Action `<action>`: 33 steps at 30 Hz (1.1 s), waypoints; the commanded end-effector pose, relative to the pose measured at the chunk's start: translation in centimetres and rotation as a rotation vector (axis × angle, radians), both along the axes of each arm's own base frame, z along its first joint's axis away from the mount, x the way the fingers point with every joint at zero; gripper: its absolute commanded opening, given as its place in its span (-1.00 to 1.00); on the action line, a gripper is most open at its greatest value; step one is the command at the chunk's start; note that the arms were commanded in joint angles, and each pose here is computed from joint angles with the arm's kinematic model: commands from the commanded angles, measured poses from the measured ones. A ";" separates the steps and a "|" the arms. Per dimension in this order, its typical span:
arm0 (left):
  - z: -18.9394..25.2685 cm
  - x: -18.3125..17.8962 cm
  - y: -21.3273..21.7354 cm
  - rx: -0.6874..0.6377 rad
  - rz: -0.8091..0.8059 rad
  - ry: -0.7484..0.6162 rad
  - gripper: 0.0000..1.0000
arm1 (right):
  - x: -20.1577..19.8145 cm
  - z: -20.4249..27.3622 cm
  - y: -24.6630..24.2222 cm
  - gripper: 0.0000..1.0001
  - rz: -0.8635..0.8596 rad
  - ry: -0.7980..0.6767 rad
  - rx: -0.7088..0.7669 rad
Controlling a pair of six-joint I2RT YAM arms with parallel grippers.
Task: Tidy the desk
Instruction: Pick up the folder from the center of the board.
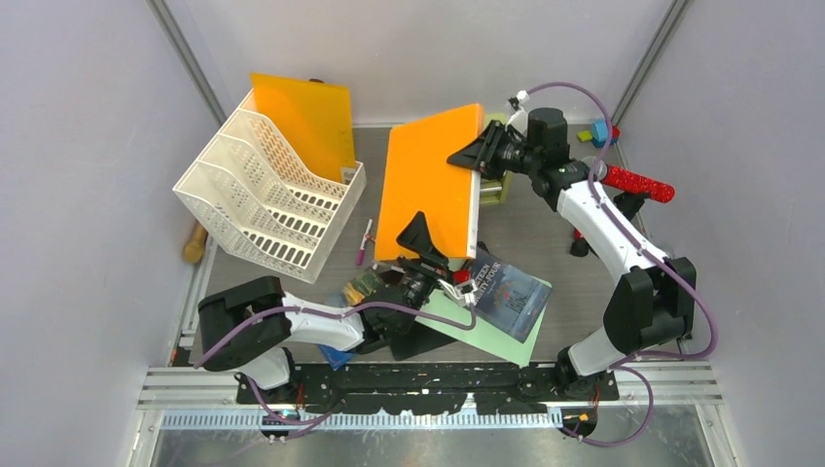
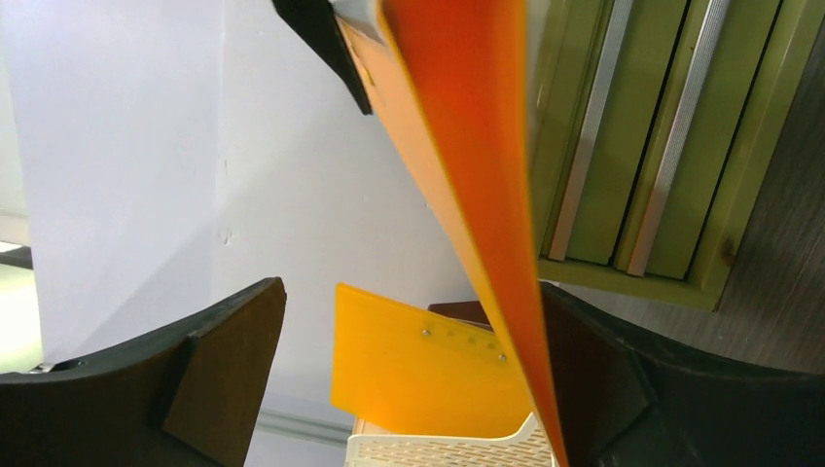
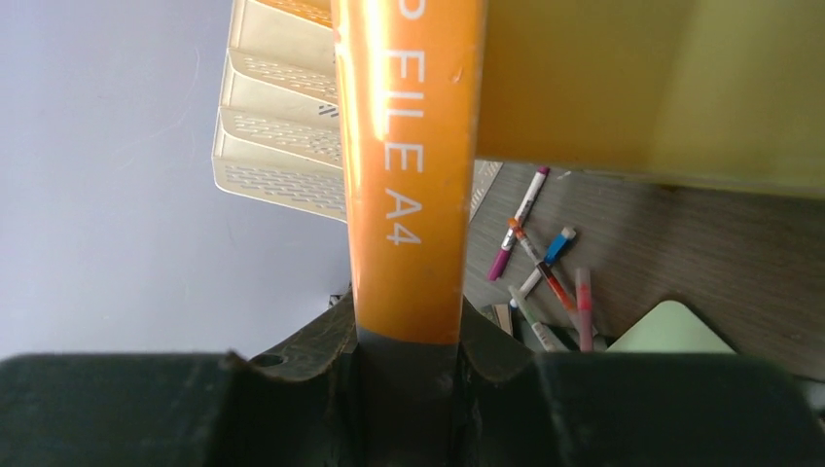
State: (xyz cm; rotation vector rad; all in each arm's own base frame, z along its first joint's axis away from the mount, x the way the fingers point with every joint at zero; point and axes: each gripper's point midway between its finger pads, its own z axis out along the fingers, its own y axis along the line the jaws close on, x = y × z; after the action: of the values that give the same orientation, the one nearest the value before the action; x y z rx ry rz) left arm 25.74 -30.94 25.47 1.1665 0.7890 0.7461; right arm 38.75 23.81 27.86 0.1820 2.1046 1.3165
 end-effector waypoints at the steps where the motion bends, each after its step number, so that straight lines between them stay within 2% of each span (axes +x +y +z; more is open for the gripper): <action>1: 2.5 0.0 2.2 -0.127 0.077 -0.043 0.99 | -0.3 7.2 -0.3 -0.99 0.052 -0.256 -0.066; 6: 2.6 0.7 4.0 -0.168 0.135 0.021 0.99 | -0.8 9.7 -0.3 -0.99 0.093 -0.359 -0.129; 9: 2.8 1.5 5.4 -0.241 0.146 0.145 0.99 | -1.6 11.7 -0.2 -0.99 0.121 -0.442 -0.170; 13: 2.8 3.4 9.4 -0.314 0.215 0.308 0.99 | -3.0 14.3 0.2 -0.99 0.152 -0.543 -0.205; 15: 2.5 4.2 11.4 -0.374 0.224 0.421 0.99 | -3.5 15.5 0.4 -1.00 0.166 -0.595 -0.226; 18: 3.4 5.4 14.9 -0.546 0.226 0.617 0.99 | -3.9 16.4 0.5 -0.99 0.177 -0.661 -0.272; 21: 5.4 5.4 16.5 -0.660 0.197 0.719 0.99 | -4.3 16.4 1.0 -0.99 0.190 -0.684 -0.304; 24: 7.0 4.8 16.8 -0.691 0.171 0.765 0.99 | -4.2 16.5 1.3 -1.00 0.185 -0.704 -0.316; 33: 5.7 2.6 15.5 -0.647 0.105 0.995 0.99 | -3.8 19.4 0.9 -1.00 0.125 -0.792 -0.364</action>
State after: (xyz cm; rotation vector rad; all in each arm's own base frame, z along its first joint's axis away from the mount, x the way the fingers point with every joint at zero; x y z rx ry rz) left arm 30.03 -14.16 31.45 0.8084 1.7068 0.0701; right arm 35.30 25.26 42.95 -0.4970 1.7645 0.9304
